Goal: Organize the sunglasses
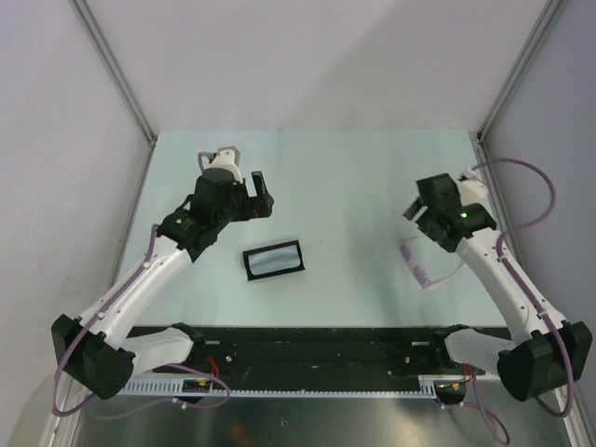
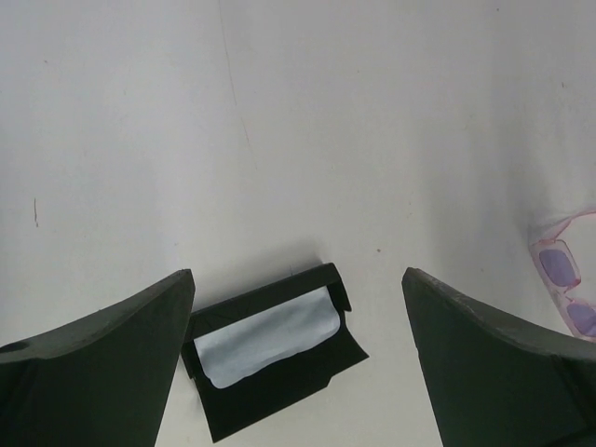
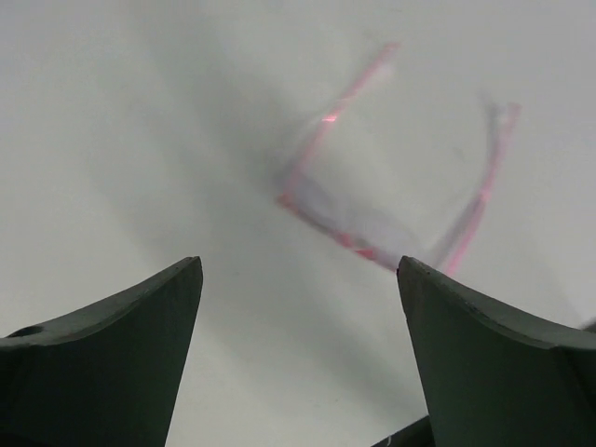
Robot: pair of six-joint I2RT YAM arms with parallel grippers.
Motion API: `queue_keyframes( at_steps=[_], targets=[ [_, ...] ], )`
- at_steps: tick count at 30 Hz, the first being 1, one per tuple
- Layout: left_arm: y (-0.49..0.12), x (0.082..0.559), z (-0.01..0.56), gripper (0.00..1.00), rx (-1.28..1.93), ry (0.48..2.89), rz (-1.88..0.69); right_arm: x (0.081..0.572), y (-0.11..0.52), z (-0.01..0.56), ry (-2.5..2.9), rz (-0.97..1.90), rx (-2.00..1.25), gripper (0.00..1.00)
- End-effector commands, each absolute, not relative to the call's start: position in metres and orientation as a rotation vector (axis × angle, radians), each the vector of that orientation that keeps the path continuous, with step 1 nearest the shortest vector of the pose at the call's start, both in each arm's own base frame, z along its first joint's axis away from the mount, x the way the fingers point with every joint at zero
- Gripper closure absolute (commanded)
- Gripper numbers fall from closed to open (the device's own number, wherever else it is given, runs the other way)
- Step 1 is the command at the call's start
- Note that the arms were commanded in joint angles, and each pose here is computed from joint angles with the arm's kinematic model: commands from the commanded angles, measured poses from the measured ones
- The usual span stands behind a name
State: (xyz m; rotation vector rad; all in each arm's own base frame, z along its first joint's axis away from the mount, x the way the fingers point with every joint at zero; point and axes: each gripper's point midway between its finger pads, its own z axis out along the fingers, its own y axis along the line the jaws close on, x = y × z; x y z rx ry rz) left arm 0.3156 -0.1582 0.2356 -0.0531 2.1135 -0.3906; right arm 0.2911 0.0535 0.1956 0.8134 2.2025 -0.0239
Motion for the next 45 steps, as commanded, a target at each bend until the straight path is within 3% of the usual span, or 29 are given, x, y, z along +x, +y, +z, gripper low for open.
queue_keyframes(
  at_steps=[1,5,8,16,24,41,45],
  targets=[
    [-0.167,0.326,0.259,0.00,-0.017,2.064,-0.436,0.245,-0.006,0.163,2.184,-0.179,1.174,0.11],
    [-0.174,0.329,0.260,0.00,-0.017,2.061,-0.471,0.220,-0.037,0.147,2.116,-0.166,1.404,0.18],
    [-0.176,0.330,0.259,0.00,-0.017,2.061,-0.482,0.216,-0.043,0.134,2.112,-0.122,1.519,0.29],
    [-0.179,0.335,0.256,0.00,-0.012,2.060,-0.486,0.222,-0.031,0.092,2.262,-0.070,1.646,0.36],
    [-0.181,0.333,0.249,0.00,-0.018,2.072,-0.500,0.227,-0.019,0.062,2.333,-0.039,1.735,0.51],
    [-0.179,0.333,0.250,0.00,-0.014,2.067,-0.489,0.224,-0.022,0.023,2.375,-0.119,1.773,0.63],
    [-0.180,0.333,0.251,0.00,-0.018,2.067,-0.498,0.224,-0.024,0.018,2.389,-0.135,1.756,0.81]
  ],
)
